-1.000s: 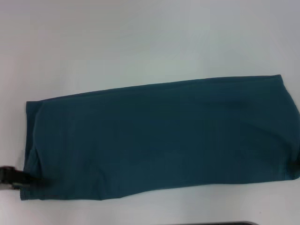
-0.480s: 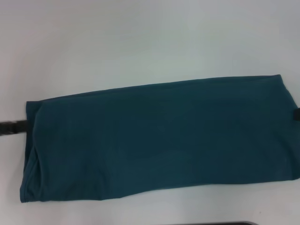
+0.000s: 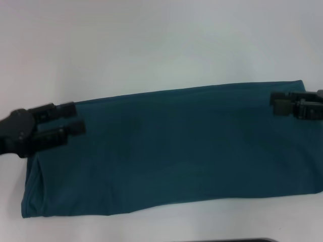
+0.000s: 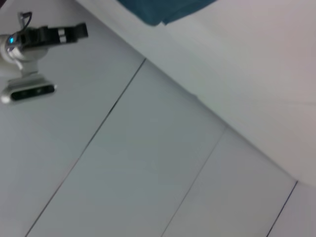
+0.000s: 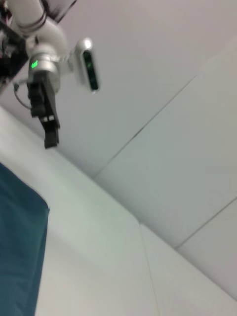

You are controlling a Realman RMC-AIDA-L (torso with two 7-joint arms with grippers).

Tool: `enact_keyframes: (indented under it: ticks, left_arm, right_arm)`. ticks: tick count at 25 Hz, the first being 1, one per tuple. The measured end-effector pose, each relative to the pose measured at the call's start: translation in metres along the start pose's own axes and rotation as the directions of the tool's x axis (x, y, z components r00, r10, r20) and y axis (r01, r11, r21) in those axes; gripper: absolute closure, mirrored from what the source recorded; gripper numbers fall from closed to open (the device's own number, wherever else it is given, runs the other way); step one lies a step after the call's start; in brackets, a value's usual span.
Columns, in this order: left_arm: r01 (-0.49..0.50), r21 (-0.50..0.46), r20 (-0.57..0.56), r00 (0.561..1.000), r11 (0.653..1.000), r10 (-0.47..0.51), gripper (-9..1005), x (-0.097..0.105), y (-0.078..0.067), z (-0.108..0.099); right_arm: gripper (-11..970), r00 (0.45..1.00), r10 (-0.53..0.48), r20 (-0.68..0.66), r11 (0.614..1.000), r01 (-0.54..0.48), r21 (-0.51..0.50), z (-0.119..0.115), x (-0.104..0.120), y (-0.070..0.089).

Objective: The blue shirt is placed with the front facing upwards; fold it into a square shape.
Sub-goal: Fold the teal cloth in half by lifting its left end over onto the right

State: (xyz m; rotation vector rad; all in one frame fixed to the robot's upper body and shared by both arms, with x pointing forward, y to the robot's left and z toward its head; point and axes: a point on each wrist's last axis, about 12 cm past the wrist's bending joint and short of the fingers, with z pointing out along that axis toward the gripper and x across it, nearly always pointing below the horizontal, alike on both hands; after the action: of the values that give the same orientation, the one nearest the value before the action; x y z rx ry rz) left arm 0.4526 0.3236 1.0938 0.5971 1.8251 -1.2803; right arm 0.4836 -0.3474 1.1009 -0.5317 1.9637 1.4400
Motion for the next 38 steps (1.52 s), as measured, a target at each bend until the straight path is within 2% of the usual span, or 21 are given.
enact_keyframes:
  ticks: [3,7,10,12,14,17,20,22,26,33,38]
  left_arm:
    - [0.010,0.031,-0.003,1.000,0.999,-0.010,305,-0.004,0.000,-0.001]
    - [0.061,0.094,-0.074,0.996,0.994,-0.054,232,-0.005,0.001,0.005]
    - [0.078,0.090,-0.074,0.995,0.993,-0.072,177,-0.006,0.002,0.006]
    - [0.144,0.065,-0.078,0.987,0.988,-0.138,155,-0.010,0.003,0.003]
    - [0.276,0.027,-0.097,0.957,0.961,-0.272,148,-0.015,0.007,-0.001]
    - [0.485,0.023,-0.140,0.867,0.874,-0.478,145,-0.022,0.010,-0.002]
    - [0.566,-0.001,-0.192,0.809,0.825,-0.555,161,-0.023,0.012,0.002]
    - [0.586,-0.038,-0.210,0.787,0.809,-0.580,172,-0.020,0.015,0.004]
    - [0.601,-0.172,-0.210,0.752,0.780,-0.625,193,-0.009,0.027,0.004]
    - [0.604,-0.325,-0.146,0.728,0.727,-0.670,198,0.005,0.046,0.003]
    - [0.595,-0.378,-0.168,0.710,0.710,-0.684,198,0.005,0.051,0.002]
  right_arm:
    - [243,0.999,0.035,-0.038,0.999,-0.036,-0.039,0.007,0.001,-0.001]
    - [228,0.990,0.022,-0.138,0.998,-0.030,-0.052,0.025,0.003,-0.001]
    - [204,0.990,0.003,-0.143,0.999,-0.010,-0.051,0.027,-0.001,0.001]
    - [176,0.991,0.017,-0.136,0.999,-0.024,-0.044,0.026,-0.005,0.001]
    - [148,0.990,0.045,-0.131,0.998,-0.049,-0.030,0.022,-0.008,0.001]
    - [107,0.988,0.085,-0.130,0.996,-0.086,-0.006,0.014,-0.014,0.000]
    - [65,0.985,0.107,-0.132,0.994,-0.106,0.017,0.009,-0.019,-0.001]
    - [63,0.985,0.111,-0.130,0.994,-0.107,0.032,0.006,-0.021,-0.002]
    - [60,0.986,0.113,-0.126,0.992,-0.106,0.064,0.005,-0.023,-0.006]
    - [60,0.986,0.120,-0.112,0.989,-0.109,0.101,0.009,-0.022,-0.011]
    - [60,0.986,0.126,-0.107,0.987,-0.115,0.111,0.010,-0.020,-0.013]
